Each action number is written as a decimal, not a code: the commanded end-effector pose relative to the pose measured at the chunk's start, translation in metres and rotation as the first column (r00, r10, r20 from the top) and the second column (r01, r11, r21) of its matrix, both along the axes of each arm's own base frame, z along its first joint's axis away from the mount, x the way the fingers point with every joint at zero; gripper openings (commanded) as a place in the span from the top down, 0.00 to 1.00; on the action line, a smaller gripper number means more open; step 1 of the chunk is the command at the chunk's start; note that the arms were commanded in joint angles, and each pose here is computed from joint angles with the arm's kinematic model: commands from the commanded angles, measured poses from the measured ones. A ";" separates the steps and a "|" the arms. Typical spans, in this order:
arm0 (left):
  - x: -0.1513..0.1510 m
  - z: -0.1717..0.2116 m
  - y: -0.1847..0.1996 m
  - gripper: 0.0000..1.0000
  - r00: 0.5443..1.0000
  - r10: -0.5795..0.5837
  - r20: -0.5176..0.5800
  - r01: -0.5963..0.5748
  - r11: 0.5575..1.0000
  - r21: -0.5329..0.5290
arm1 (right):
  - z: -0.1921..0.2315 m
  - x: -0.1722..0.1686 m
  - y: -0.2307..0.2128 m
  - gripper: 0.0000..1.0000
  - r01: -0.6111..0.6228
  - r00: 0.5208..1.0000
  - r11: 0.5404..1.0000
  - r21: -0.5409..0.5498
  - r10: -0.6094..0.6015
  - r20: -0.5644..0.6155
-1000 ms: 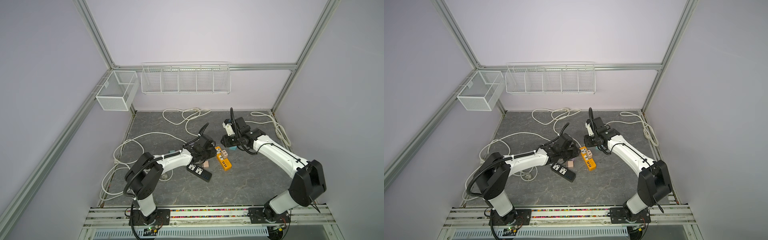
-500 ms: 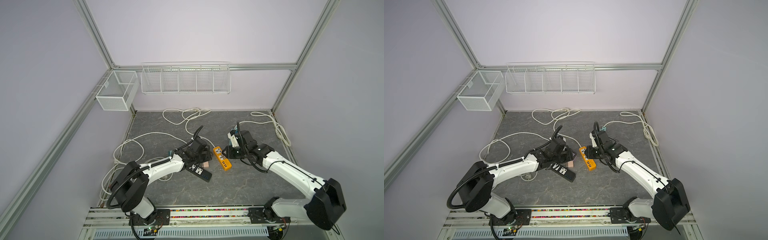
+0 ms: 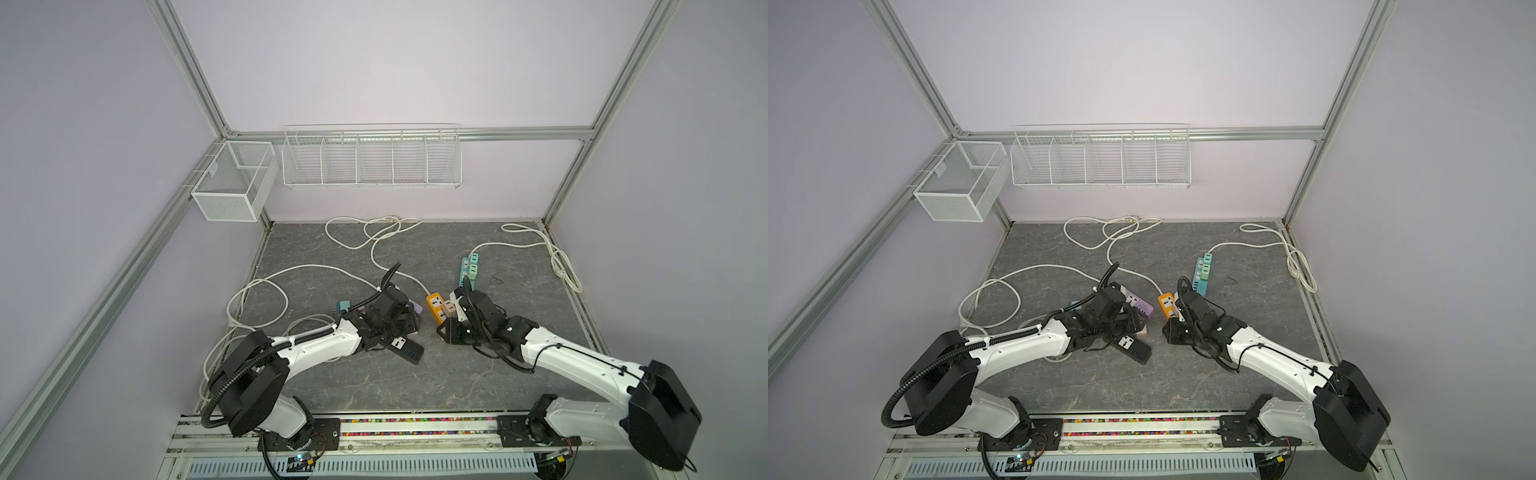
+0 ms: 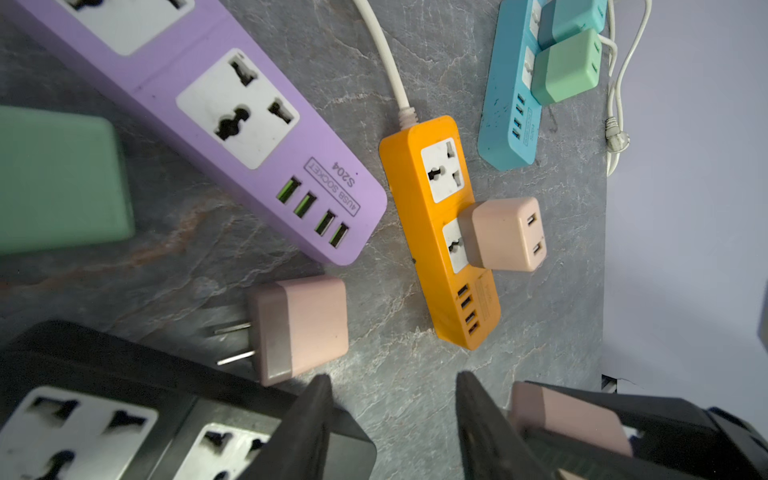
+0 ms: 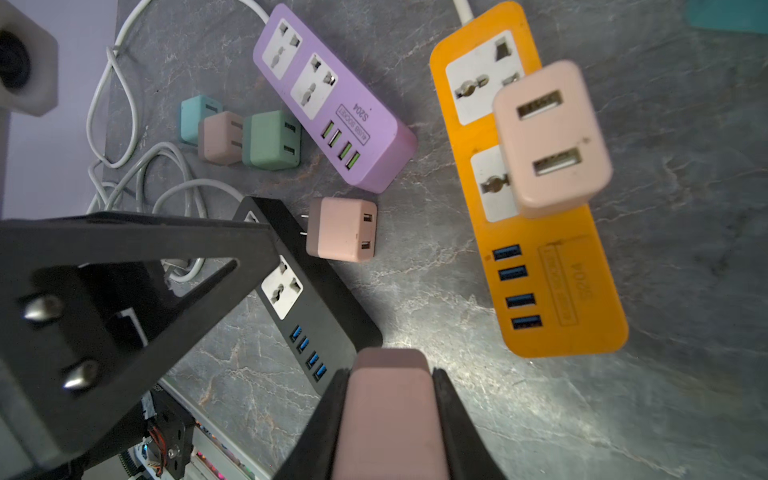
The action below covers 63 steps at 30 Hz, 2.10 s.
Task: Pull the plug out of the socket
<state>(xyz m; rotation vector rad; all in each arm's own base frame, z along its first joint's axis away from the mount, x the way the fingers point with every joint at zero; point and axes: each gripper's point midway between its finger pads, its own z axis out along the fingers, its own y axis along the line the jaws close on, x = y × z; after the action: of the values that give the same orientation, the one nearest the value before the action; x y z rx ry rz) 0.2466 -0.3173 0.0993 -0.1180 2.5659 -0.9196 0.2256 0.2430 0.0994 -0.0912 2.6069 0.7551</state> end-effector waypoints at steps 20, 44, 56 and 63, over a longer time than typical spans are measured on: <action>0.002 -0.004 -0.013 0.50 1.000 0.010 -0.016 -0.011 0.999 -0.046 | -0.055 -0.004 0.022 0.73 0.022 0.999 1.000 -0.007 -0.023 -0.049; 0.001 0.003 -0.013 0.50 1.000 0.002 -0.003 -0.002 0.998 -0.055 | -0.067 -0.008 0.008 0.52 0.039 0.997 0.994 -0.104 -0.046 -0.068; 0.008 0.015 -0.028 0.49 1.000 -0.018 0.009 0.019 0.996 -0.083 | -0.042 -0.005 -0.004 0.42 0.018 1.000 0.986 -0.163 -0.020 -0.010; 0.014 0.016 -0.039 0.49 1.000 -0.031 -0.001 0.031 0.996 -0.085 | -0.014 0.002 -0.011 0.37 -0.003 0.999 0.983 -0.186 0.011 0.042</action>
<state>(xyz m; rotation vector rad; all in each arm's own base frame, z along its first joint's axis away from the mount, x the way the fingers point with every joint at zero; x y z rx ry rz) 0.2560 -0.3449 0.1072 -0.1153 2.5515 -1.0114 0.2241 0.2401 0.0704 -0.1353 2.6556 0.5429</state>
